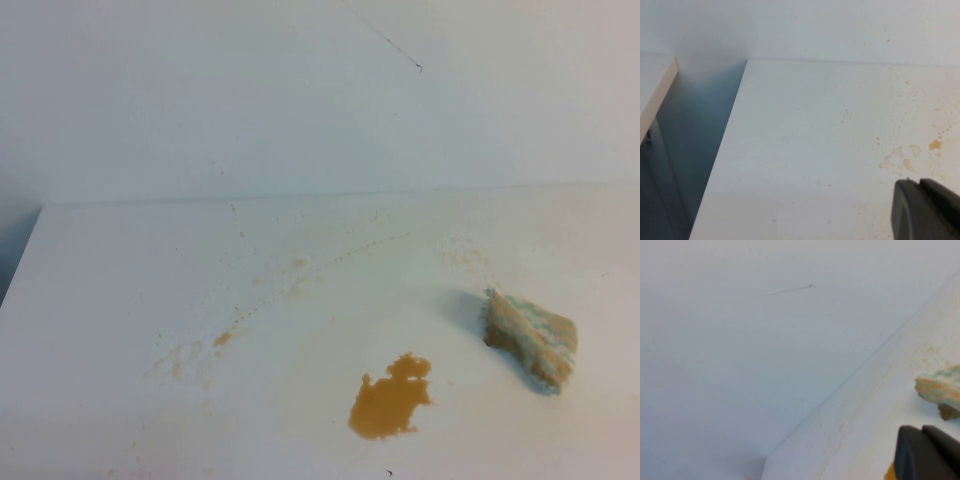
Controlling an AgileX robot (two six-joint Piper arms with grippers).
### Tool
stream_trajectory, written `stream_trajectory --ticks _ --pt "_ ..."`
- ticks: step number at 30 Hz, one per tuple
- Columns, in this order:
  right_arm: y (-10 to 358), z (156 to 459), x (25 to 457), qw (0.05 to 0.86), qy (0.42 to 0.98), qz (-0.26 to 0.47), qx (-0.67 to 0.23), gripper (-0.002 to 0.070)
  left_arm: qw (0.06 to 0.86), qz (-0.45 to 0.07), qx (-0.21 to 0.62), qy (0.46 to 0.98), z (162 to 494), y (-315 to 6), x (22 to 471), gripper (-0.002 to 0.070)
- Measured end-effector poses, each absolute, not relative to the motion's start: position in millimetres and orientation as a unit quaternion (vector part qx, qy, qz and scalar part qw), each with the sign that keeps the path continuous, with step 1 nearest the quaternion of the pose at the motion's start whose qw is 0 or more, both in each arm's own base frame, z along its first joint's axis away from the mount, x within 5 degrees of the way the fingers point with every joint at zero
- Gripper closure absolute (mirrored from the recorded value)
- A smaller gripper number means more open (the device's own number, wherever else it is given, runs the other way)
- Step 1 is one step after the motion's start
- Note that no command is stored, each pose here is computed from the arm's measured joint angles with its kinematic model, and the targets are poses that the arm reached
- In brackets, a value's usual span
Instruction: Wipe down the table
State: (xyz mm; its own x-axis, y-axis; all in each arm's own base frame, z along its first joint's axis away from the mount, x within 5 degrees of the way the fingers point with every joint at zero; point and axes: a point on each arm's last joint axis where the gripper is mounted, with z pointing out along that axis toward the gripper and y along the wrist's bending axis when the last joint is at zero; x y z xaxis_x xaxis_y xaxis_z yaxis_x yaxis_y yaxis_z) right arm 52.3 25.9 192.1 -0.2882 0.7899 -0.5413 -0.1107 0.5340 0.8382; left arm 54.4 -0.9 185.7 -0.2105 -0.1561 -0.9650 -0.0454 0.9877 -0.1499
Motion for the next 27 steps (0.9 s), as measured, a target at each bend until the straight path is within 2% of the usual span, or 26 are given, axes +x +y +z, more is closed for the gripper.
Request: stream_trajectory --ticks 9,12,16,20,23,27 --pt "21.1 196.6 53.9 0.577 0.67 0.397 0.245 0.0678 0.625 -0.044 -0.065 0.777 185.7 -0.9 54.4 0.0675" --pt "23.1 203.1 52.4 0.604 0.684 0.364 0.187 0.0678 0.625 -0.044 -0.065 0.777 185.7 -0.9 54.4 0.0675" --pt "26.1 228.9 56.9 0.622 0.706 0.318 0.118 0.0678 0.625 -0.044 -0.065 0.777 185.7 -0.9 54.4 0.0675" --pt "30.1 262.8 80.8 0.611 0.746 0.262 0.047 0.0678 0.626 -0.044 -0.065 0.776 185.9 -0.9 54.4 0.0675" --pt "38.1 290.9 109.0 0.58 0.777 0.244 -0.02 0.0678 0.626 -0.044 -0.065 0.776 185.9 -0.9 54.4 0.0679" --pt "49.7 314.6 157.7 0.495 0.829 0.227 -0.125 0.0678 0.626 -0.044 -0.065 0.776 185.9 -0.9 54.4 0.0675"
